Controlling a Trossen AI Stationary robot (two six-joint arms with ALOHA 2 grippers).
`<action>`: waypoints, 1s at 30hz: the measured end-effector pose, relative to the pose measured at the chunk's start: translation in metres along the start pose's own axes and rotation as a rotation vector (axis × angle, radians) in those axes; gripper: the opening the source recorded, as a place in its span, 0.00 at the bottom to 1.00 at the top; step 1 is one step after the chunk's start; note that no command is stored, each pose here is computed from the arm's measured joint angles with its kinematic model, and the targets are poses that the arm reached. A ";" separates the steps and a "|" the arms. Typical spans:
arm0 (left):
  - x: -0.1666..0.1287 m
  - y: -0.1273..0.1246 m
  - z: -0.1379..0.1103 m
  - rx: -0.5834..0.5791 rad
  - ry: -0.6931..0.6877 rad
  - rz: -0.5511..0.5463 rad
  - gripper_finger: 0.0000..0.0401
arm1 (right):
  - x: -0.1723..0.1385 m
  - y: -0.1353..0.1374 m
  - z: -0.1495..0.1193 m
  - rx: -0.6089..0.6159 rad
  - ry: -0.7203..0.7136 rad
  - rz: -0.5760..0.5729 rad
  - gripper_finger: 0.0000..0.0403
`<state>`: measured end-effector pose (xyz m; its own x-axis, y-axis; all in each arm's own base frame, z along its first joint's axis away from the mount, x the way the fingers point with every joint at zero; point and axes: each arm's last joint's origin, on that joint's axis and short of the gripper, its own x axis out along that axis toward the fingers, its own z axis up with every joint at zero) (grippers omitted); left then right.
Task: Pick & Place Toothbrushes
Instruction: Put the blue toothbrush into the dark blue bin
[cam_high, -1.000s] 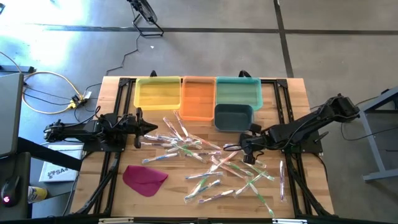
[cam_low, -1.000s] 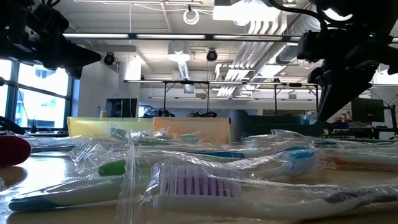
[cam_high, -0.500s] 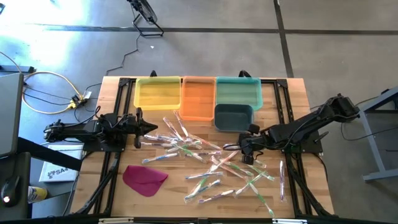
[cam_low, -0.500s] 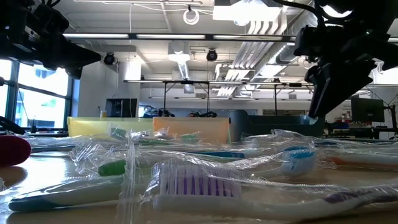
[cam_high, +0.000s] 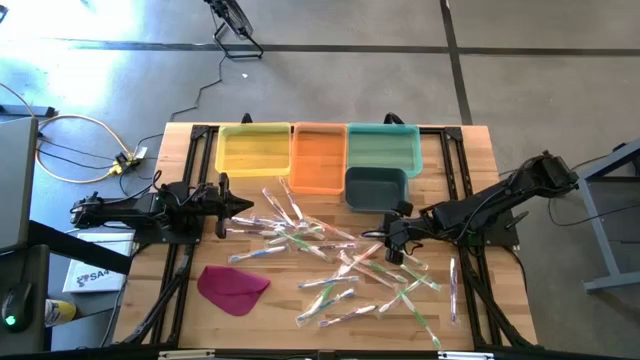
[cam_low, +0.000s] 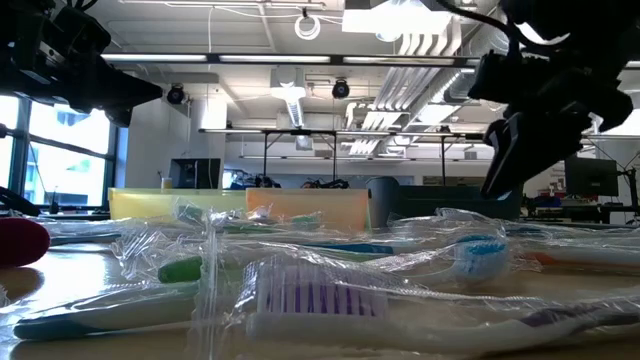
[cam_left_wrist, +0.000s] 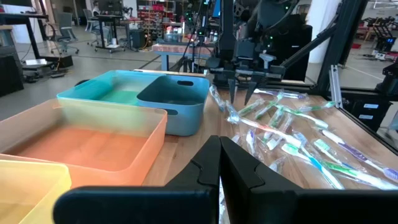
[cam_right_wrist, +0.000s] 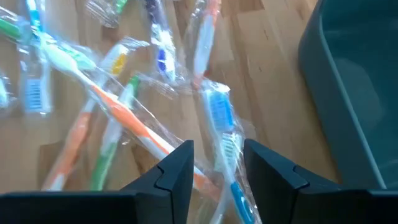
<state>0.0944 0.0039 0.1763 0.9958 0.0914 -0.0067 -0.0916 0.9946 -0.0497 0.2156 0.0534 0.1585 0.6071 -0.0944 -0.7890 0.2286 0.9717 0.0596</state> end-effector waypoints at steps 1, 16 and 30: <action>0.000 0.000 0.000 0.000 0.000 0.000 0.00 | 0.001 -0.001 -0.002 0.001 0.005 -0.005 0.33; 0.000 0.000 0.000 0.000 0.000 0.000 0.00 | 0.017 -0.005 -0.013 -0.014 0.083 -0.044 0.34; 0.000 0.000 0.000 0.000 0.000 -0.001 0.00 | 0.035 -0.003 -0.019 -0.029 0.127 -0.070 0.33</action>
<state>0.0944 0.0039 0.1763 0.9958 0.0909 -0.0066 -0.0911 0.9946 -0.0497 0.2219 0.0515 0.1191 0.4891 -0.1364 -0.8615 0.2442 0.9696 -0.0148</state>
